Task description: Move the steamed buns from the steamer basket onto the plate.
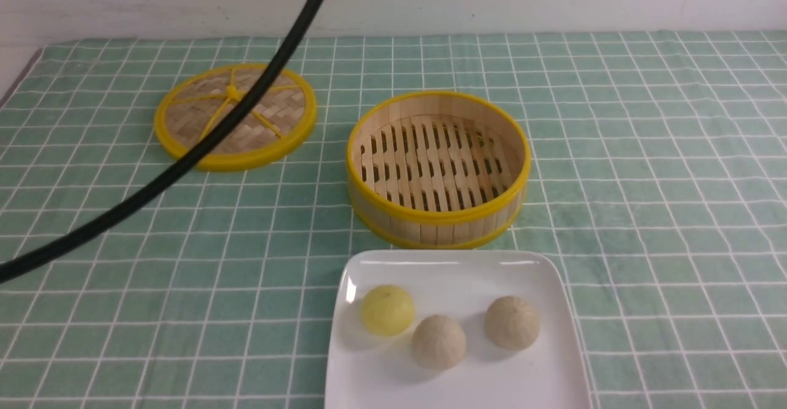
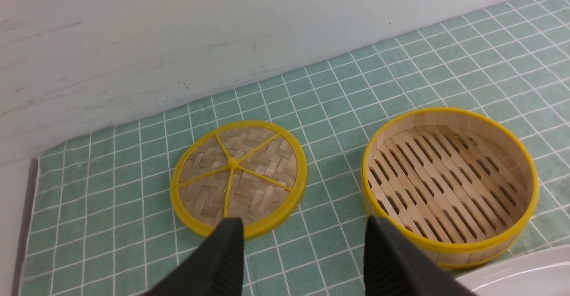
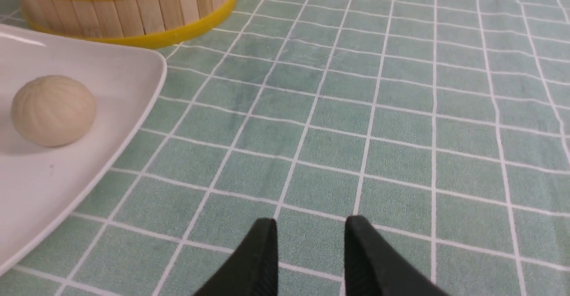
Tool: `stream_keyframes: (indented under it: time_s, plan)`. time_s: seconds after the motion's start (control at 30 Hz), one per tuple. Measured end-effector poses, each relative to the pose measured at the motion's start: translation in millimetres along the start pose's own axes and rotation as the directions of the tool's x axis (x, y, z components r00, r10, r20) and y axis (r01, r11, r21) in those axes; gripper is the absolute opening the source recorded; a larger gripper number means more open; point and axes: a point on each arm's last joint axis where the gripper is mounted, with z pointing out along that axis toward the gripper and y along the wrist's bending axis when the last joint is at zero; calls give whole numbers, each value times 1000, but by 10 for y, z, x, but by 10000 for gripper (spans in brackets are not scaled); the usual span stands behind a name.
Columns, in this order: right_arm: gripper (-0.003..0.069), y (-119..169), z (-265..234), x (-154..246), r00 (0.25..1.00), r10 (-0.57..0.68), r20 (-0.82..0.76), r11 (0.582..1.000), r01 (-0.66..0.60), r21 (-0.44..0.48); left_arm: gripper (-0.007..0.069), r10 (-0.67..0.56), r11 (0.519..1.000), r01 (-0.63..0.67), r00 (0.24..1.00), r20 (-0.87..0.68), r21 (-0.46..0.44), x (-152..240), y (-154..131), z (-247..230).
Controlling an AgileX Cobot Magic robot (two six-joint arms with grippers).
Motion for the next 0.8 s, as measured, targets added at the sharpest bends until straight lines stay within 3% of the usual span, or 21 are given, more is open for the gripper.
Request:
stream_keyframes:
  time_s: [0.4, 0.63, 0.8]
  plan:
    - [239, -84, -14, 6, 996, 93, 15, 979, -94, 183, 386, -1, 1000, 1, 1000, -14, -1, 13, 1, 0]
    - [240, -99, -18, 9, 974, 223, 46, 945, -228, 236, 386, -2, 1000, 2, 1000, -15, -1, 13, 1, 0]
    - [240, -130, -27, 10, 975, 215, 54, 933, -222, 284, 386, -2, 1000, 2, 1000, -15, -1, 13, 1, 0]
